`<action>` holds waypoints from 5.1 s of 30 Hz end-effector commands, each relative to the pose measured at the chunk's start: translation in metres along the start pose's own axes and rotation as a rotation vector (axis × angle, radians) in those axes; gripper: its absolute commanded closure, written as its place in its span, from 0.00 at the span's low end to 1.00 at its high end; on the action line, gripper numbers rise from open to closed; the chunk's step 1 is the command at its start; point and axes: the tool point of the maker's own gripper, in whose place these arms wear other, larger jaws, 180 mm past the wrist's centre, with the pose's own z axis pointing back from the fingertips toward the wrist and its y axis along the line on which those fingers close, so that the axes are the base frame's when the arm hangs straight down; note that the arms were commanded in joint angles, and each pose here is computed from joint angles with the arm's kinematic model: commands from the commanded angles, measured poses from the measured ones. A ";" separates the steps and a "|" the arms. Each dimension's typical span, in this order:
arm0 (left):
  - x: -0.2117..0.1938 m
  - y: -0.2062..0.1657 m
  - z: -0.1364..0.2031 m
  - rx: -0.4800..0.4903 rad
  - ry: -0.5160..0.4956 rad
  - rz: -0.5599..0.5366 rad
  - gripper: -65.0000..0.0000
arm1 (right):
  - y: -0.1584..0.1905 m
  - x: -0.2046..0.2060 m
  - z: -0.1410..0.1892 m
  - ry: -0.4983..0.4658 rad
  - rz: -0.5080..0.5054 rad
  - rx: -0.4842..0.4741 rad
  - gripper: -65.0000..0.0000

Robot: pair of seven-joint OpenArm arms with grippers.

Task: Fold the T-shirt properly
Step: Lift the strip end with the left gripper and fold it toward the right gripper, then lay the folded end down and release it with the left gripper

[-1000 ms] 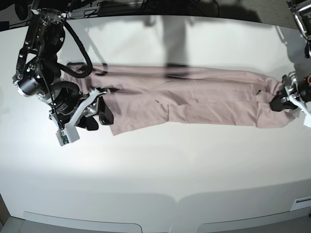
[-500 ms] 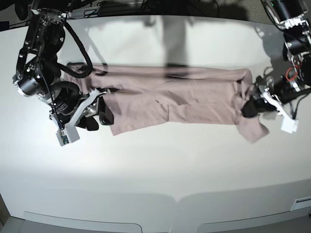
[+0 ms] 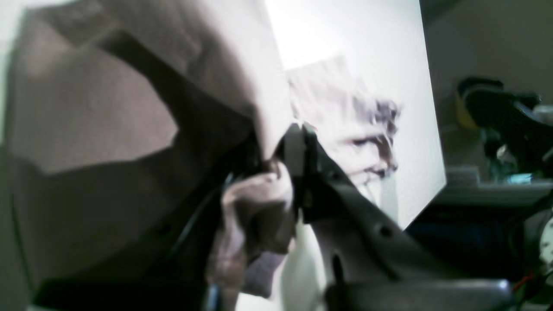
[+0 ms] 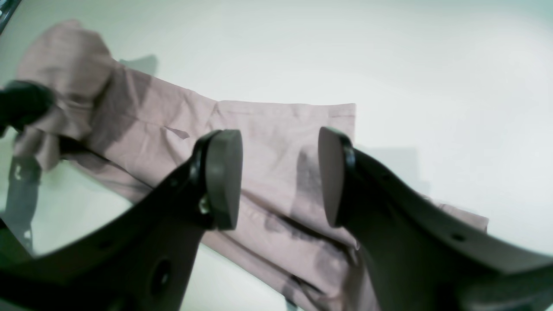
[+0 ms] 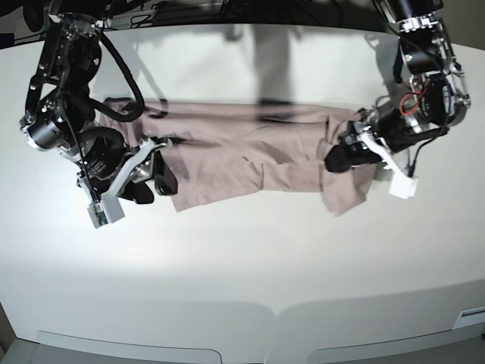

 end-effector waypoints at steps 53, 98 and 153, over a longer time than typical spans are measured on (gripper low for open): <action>-0.027 0.007 -0.027 0.181 0.028 -0.306 0.57 | 0.000 0.016 0.004 -0.055 0.024 0.001 0.55; -0.037 0.086 0.000 0.406 0.124 -0.325 0.57 | -0.001 0.017 0.004 -0.057 0.025 0.000 0.55; 0.109 -0.037 0.053 0.277 -0.217 -0.616 0.57 | -0.053 -0.083 0.044 0.223 -0.216 -0.243 0.49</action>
